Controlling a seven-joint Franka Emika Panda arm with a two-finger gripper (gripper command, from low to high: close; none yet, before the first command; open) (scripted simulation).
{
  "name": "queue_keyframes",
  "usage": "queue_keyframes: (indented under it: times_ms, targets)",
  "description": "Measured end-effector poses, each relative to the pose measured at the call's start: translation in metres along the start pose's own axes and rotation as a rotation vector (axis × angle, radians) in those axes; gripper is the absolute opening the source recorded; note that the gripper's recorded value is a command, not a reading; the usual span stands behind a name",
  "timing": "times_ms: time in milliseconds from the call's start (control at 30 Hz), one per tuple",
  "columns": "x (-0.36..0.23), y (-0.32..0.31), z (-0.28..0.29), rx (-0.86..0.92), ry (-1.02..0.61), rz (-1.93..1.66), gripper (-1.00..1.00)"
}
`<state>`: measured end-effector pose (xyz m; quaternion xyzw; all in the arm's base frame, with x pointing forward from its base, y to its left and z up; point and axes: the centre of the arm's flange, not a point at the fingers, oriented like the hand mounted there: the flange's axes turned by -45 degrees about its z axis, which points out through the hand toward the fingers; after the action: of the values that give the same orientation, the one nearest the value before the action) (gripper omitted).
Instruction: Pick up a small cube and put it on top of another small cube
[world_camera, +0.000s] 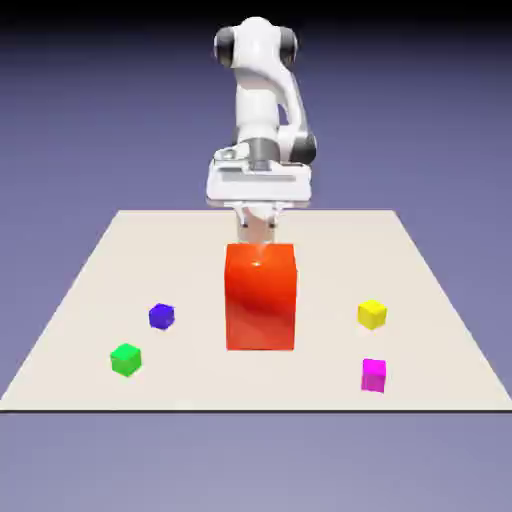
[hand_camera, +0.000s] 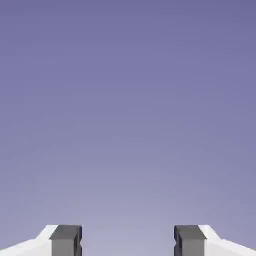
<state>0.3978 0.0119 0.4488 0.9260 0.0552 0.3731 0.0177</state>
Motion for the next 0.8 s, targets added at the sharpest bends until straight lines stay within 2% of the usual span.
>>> queue_keyframes:
  times_ms: [367, 600, 800]
  targets:
    - [-0.024, -0.078, 0.119, 0.16, -0.255, -0.534, 0.0]
    - [-0.061, -0.139, 0.183, 0.377, -0.351, -0.823, 0.0]
    - [-0.097, -0.197, 0.224, 0.615, -0.367, -1.023, 0.0]
